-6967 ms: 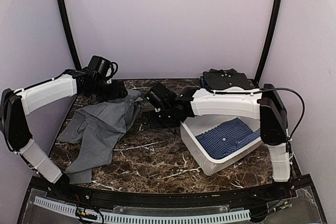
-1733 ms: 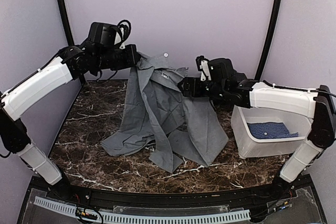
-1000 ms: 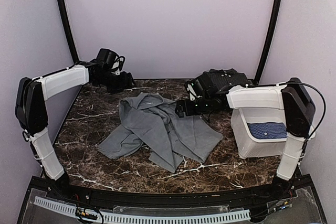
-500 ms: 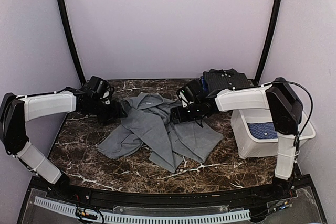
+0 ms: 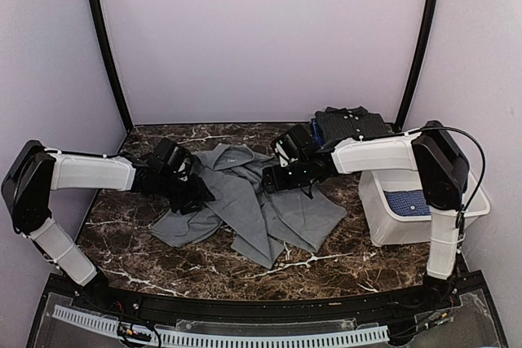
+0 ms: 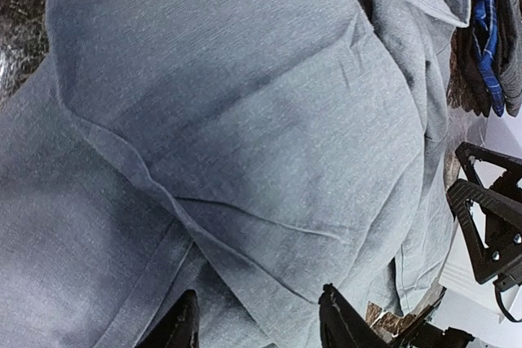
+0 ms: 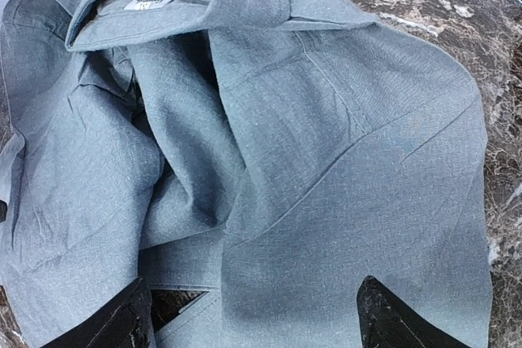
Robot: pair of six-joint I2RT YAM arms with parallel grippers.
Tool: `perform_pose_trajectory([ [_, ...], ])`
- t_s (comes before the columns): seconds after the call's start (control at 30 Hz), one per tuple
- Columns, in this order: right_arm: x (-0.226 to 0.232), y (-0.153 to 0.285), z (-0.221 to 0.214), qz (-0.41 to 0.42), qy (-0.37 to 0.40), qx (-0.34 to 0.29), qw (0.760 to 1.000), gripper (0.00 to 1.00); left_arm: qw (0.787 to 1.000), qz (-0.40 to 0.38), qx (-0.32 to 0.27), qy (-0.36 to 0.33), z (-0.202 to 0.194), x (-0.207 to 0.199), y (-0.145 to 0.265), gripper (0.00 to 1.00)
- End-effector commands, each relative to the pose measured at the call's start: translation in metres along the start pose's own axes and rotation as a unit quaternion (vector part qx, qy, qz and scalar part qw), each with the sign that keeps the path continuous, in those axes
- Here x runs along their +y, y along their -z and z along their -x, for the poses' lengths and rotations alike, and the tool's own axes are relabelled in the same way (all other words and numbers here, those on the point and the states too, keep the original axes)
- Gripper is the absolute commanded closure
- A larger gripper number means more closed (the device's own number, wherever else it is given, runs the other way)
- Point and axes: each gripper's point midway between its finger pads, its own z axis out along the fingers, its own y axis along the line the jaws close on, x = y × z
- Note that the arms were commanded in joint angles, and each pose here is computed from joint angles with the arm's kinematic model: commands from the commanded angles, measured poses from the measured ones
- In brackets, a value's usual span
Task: Fold and stack the long sleeve shirts
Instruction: Pick up the crumpled shirt from the center of the board.
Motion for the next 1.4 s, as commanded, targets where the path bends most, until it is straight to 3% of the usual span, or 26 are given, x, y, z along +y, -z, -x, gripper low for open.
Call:
perform_pose_trajectory([
  [0.0, 0.005, -0.006, -0.002, 0.005, -0.001, 0.001, 1.0, 0.16, 0.999, -0.001, -0.035, 0.033, 0.004, -0.002, -0.001, 0.52],
  [0.17, 0.005, -0.014, -0.001, 0.003, 0.001, 0.006, 1.0, 0.18, 0.998, 0.002, -0.048, 0.048, 0.009, -0.002, -0.01, 0.56],
  [0.4, -0.004, -0.023, 0.0, -0.026, 0.002, 0.006, 1.0, 0.21, 0.997, -0.001, -0.075, 0.025, 0.028, -0.016, -0.012, 0.78],
  [0.53, -0.01, -0.027, 0.005, -0.046, 0.002, 0.002, 0.999, 0.32, 0.996, 0.006, -0.094, 0.004, 0.04, -0.025, -0.006, 0.97],
  [0.6, -0.011, -0.028, 0.009, -0.052, 0.002, 0.0, 0.999, 0.4, 0.994, 0.018, -0.107, -0.01, 0.046, -0.027, 0.003, 1.0],
  [0.67, -0.013, -0.026, 0.015, -0.061, 0.004, -0.006, 0.998, 0.53, 0.991, 0.03, -0.129, -0.027, 0.056, -0.032, 0.016, 1.0],
  [0.83, -0.023, -0.018, 0.034, -0.081, 0.002, -0.018, 0.997, 0.98, 0.978, 0.049, -0.191, -0.061, 0.086, -0.045, 0.063, 1.0],
  [0.87, -0.026, -0.016, 0.037, -0.087, 0.004, -0.02, 0.996, 1.0, 0.976, 0.055, -0.198, -0.071, 0.092, -0.046, 0.072, 1.0],
  [1.07, -0.026, 0.001, 0.056, -0.082, 0.007, -0.042, 0.996, 1.0, 0.974, 0.054, -0.209, -0.076, 0.103, -0.043, 0.106, 0.99],
  [1.27, -0.011, 0.0, 0.049, -0.055, 0.012, -0.035, 0.998, 0.89, 0.992, 0.02, -0.123, -0.017, 0.064, -0.021, 0.063, 0.72],
  [1.37, -0.007, 0.001, 0.047, -0.05, 0.014, -0.033, 0.998, 0.81, 0.995, 0.0, -0.101, 0.018, 0.049, -0.01, 0.046, 0.64],
])
